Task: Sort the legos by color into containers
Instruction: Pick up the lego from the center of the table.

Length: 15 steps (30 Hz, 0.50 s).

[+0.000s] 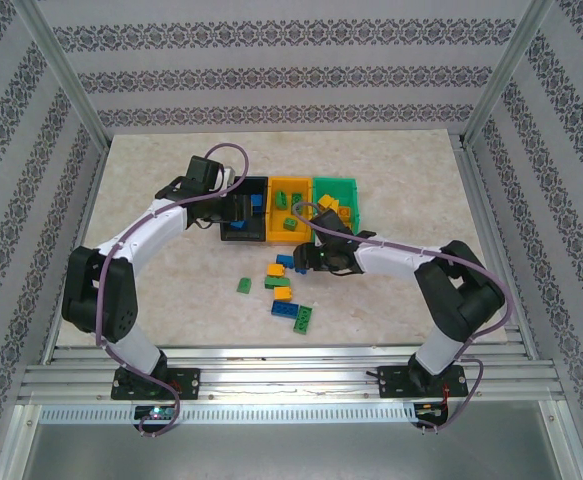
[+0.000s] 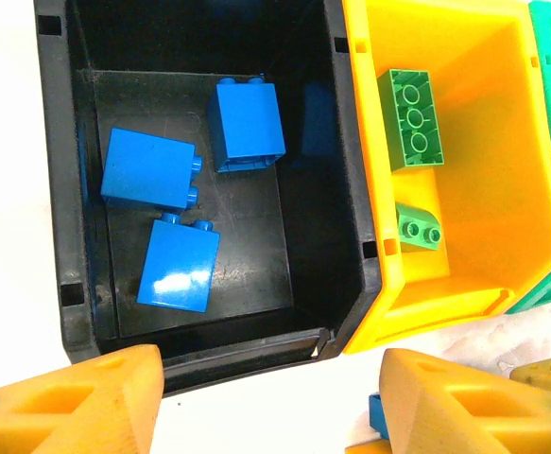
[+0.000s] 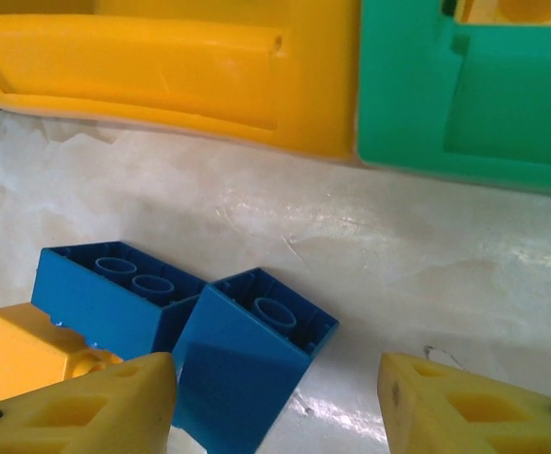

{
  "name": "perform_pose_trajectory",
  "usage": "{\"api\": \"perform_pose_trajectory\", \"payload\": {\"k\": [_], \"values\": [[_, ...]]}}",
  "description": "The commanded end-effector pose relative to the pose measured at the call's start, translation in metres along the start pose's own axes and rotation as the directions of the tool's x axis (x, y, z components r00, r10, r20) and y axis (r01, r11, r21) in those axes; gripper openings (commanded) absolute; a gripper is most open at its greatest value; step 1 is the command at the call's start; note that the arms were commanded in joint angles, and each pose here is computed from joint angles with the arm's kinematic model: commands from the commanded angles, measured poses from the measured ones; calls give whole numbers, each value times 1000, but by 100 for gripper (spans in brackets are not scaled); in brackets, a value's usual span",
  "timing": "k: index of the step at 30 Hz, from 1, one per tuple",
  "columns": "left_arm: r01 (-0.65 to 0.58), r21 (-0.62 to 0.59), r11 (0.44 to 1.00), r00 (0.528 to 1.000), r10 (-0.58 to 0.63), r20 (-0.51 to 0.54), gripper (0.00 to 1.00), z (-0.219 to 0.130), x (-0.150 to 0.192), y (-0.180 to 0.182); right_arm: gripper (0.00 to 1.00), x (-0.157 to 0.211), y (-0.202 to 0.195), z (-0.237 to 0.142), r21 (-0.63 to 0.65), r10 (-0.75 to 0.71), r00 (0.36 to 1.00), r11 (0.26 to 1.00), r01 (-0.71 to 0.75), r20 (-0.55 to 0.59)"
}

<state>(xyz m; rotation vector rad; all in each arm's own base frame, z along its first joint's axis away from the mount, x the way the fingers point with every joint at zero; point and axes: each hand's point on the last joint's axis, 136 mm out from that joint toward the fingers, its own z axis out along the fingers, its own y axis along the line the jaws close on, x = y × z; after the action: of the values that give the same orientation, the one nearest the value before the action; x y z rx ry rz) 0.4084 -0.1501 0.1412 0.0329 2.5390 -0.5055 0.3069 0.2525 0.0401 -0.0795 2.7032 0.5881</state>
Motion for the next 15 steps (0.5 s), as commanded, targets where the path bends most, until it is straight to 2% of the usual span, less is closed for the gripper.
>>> {"api": "perform_pose_trajectory", "payload": {"k": [1,15], "values": [[-39,36,999,999,38,31,62,-6,-5,-7,59,-8,13,2,-2,1,1000,1000,-1,13],[-53,55,997,999,53,7,62,-2,3,-7,58,3,2,6,67,0,1000,998,1,-23]]}}
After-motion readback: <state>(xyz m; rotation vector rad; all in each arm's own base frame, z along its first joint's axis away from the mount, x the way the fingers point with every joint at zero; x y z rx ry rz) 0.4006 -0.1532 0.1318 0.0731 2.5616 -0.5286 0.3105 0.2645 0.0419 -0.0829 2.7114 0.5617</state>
